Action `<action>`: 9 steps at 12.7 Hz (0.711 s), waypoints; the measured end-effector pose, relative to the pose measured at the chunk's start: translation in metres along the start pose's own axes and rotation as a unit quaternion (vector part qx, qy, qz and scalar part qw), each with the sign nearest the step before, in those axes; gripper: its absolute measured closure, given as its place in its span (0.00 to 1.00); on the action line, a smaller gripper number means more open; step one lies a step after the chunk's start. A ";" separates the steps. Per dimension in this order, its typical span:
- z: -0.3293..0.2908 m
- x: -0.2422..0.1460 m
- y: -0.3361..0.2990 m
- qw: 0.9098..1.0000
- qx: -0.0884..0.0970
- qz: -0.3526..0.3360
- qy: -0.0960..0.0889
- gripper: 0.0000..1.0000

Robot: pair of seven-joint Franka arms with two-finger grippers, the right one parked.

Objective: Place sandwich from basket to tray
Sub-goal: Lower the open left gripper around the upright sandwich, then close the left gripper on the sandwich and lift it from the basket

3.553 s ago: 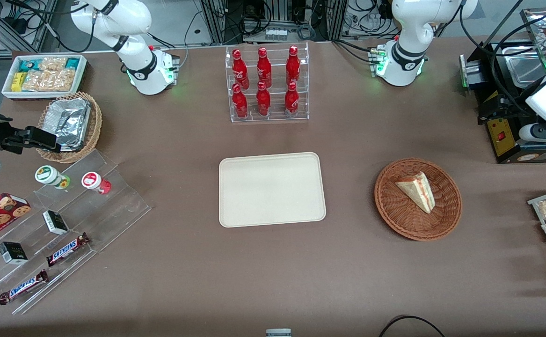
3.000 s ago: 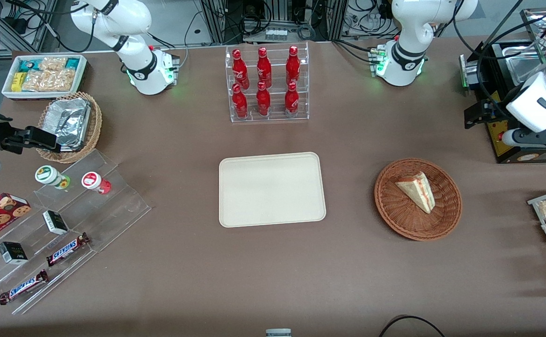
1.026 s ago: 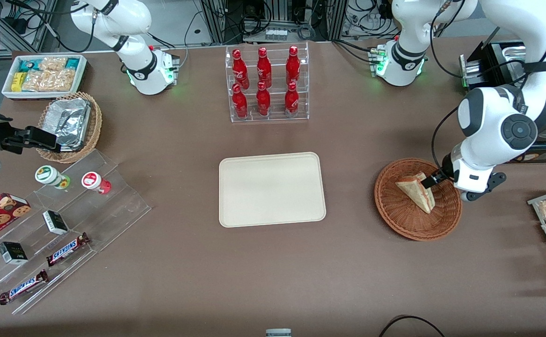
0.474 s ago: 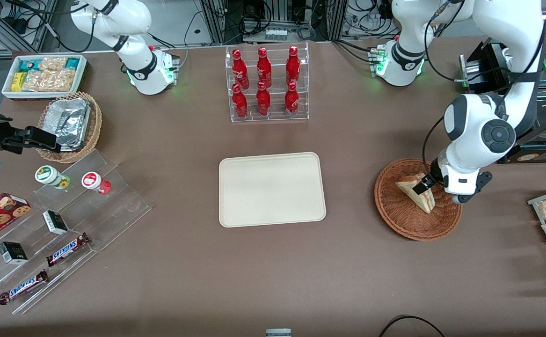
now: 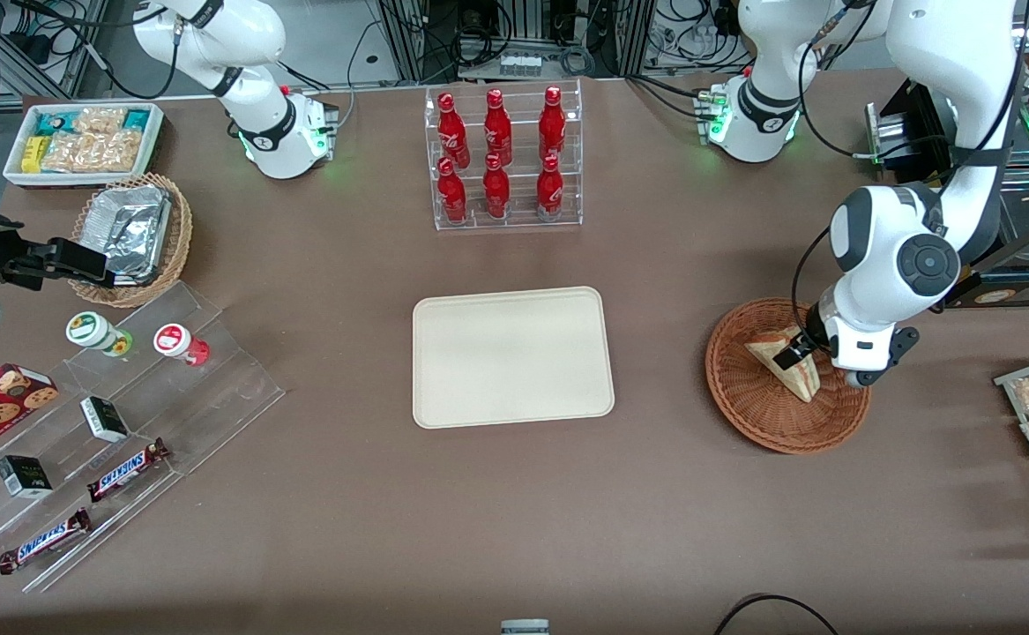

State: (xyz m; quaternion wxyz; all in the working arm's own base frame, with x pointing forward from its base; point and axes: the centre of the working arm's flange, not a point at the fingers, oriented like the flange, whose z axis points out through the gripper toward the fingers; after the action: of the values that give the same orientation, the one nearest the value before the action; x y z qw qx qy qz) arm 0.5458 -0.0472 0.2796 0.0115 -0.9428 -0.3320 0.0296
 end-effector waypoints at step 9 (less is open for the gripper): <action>0.028 -0.005 -0.001 1.000 0.006 -0.006 -0.008 0.06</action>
State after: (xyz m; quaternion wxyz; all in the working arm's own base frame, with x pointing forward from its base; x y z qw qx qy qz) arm 0.5394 -0.0500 0.2520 0.0149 -0.9405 -0.3371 0.0391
